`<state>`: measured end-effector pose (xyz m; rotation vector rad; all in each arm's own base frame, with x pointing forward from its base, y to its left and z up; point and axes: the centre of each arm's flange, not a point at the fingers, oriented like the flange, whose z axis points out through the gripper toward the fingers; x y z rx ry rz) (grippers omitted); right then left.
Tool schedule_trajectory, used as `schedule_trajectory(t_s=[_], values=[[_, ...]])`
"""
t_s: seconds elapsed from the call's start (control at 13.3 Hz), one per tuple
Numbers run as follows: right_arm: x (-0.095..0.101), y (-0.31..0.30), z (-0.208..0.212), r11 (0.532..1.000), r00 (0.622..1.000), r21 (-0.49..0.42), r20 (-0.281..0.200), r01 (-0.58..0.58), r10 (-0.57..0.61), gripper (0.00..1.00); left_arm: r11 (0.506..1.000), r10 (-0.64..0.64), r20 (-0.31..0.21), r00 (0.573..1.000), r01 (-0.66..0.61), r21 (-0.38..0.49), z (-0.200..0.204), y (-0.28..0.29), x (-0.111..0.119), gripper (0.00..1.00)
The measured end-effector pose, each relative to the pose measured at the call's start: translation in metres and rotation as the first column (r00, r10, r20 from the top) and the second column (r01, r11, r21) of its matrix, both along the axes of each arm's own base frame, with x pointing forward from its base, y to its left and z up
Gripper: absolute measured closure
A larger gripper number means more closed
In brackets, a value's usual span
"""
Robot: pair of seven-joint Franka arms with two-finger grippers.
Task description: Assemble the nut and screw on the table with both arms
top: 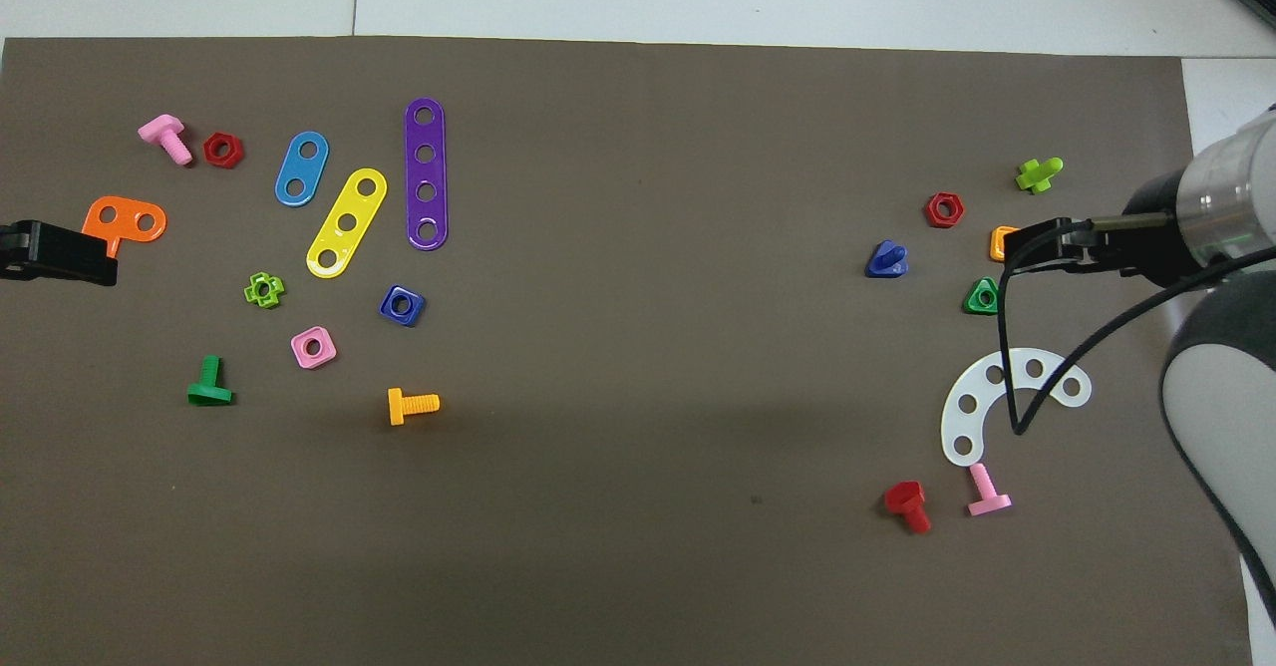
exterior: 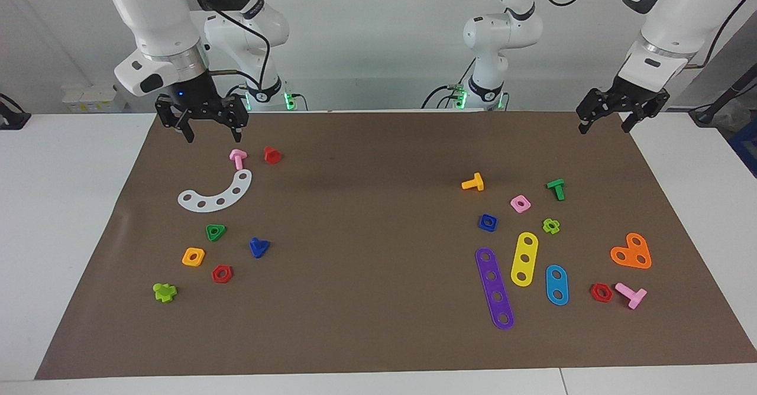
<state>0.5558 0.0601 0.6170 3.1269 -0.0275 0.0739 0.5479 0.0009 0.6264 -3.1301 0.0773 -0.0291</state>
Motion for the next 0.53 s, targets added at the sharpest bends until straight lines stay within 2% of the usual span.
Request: schedule_trajectory(t_s=[0.53], values=[[0.0003, -0.0065, 0.0001, 1.000, 1.000, 0.000, 0.000, 0.012, -0.012, 0.00, 1.000, 0.000, 0.000, 1.000, 0.000, 0.000, 0.0000, 0.0000, 0.0000, 0.00]])
